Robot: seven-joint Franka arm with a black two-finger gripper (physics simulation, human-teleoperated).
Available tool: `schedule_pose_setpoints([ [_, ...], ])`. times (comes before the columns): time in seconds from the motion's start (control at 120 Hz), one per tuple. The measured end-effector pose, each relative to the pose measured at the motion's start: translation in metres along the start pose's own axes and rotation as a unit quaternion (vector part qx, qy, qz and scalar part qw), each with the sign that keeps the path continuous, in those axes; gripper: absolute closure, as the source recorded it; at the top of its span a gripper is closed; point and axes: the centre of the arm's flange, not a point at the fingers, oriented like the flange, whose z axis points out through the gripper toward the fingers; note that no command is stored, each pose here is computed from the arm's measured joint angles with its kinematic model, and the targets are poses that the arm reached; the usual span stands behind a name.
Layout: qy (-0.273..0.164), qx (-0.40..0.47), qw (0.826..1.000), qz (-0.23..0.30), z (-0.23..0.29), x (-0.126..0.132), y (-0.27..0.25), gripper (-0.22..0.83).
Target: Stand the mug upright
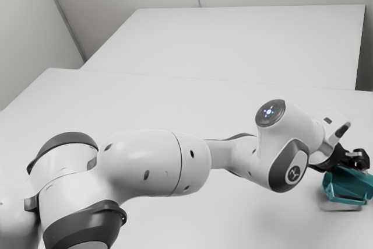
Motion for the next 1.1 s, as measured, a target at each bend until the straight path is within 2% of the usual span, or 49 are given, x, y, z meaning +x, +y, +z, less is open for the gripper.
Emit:
schedule_pose_setpoints([
  [0.425, 0.014, -0.029, 0.999, 0.001, -0.003, -0.001, 0.028, 0.53],
  [0.667, 0.016, -0.034, 0.999, -0.008, -0.005, -0.001, 0.032, 0.72],
  [0.967, 0.026, -0.035, 0.999, 0.005, -0.019, 0.007, 0.04, 0.77],
  [1.1, 0.028, -0.035, 0.999, 0.003, -0.046, 0.026, 0.039, 0.78],
])
